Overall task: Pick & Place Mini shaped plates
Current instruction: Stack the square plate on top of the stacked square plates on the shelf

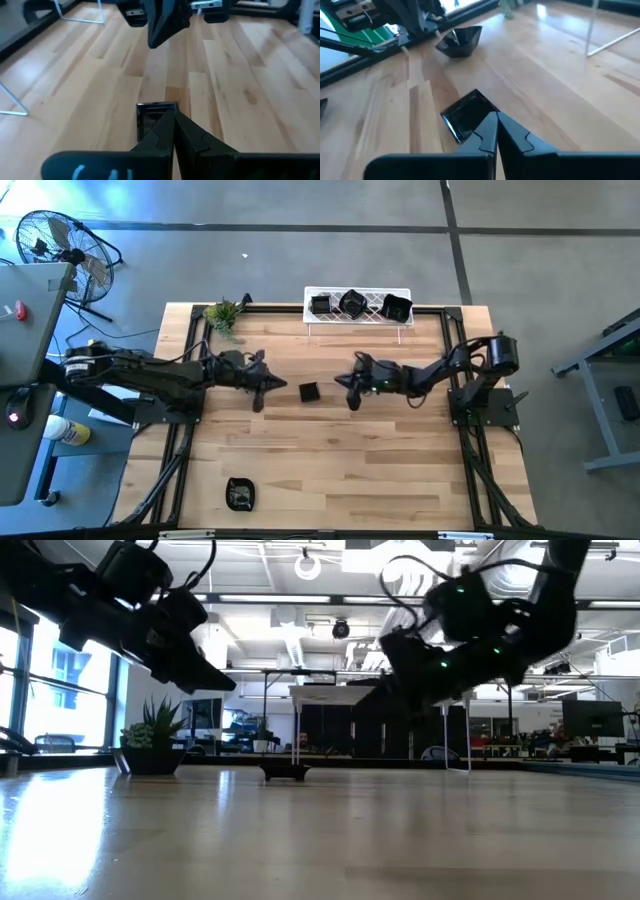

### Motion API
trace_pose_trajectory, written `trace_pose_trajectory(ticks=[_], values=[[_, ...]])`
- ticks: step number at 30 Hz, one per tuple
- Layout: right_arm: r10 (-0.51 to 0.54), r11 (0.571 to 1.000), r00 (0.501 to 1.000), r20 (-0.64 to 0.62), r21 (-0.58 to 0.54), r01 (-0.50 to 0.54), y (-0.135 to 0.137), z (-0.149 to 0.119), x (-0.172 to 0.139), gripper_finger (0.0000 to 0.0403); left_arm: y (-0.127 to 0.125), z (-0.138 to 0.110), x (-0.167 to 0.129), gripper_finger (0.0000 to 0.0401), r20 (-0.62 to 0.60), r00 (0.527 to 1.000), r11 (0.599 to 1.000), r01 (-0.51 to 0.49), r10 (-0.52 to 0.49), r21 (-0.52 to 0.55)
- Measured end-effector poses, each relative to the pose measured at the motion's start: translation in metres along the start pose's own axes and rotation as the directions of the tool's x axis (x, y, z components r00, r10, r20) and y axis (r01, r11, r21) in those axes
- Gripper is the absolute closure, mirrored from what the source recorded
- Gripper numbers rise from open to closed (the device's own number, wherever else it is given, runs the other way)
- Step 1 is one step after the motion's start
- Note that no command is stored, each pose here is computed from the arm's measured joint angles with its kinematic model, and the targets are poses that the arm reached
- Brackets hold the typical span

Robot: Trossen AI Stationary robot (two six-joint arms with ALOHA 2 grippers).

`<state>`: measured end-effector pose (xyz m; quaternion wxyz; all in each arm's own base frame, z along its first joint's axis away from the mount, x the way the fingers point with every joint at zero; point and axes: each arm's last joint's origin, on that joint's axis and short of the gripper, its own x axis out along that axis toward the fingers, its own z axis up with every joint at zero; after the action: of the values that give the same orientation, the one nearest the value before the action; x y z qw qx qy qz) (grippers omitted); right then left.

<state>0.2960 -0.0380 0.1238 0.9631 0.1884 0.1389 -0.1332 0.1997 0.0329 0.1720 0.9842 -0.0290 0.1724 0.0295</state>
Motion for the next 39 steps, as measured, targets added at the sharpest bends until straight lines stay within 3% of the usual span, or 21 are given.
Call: trace_pose_trajectory(ticks=[10, 20, 31, 39], values=[[0.092, 0.984, 0.981, 0.168, -0.164, -0.064, -0.006, -0.012, -0.031, 0.0399, -0.022, 0.014, 0.015, 0.04, -0.1, 0.985, 0.989, -0.145, 0.141, -0.026], [0.087, 0.979, 0.982, 0.166, -0.195, -0.053, -0.013, -0.023, -0.044, 0.0401, -0.03, 0.035, 0.07, 0.0397, -0.271, 0.954, 0.989, -0.142, 0.128, -0.031], [0.105, 0.968, 0.973, 0.207, -0.243, -0.053, -0.016, -0.025, -0.055, 0.0401, -0.041, 0.036, 0.113, 0.0302, -0.465, 0.881, 0.995, -0.098, 0.085, -0.002], [0.098, 0.969, 0.974, 0.204, -0.243, -0.047, -0.017, -0.026, -0.057, 0.0399, -0.057, 0.025, 0.129, 0.0295, -0.481, 0.859, 0.984, -0.153, 0.176, 0.086]])
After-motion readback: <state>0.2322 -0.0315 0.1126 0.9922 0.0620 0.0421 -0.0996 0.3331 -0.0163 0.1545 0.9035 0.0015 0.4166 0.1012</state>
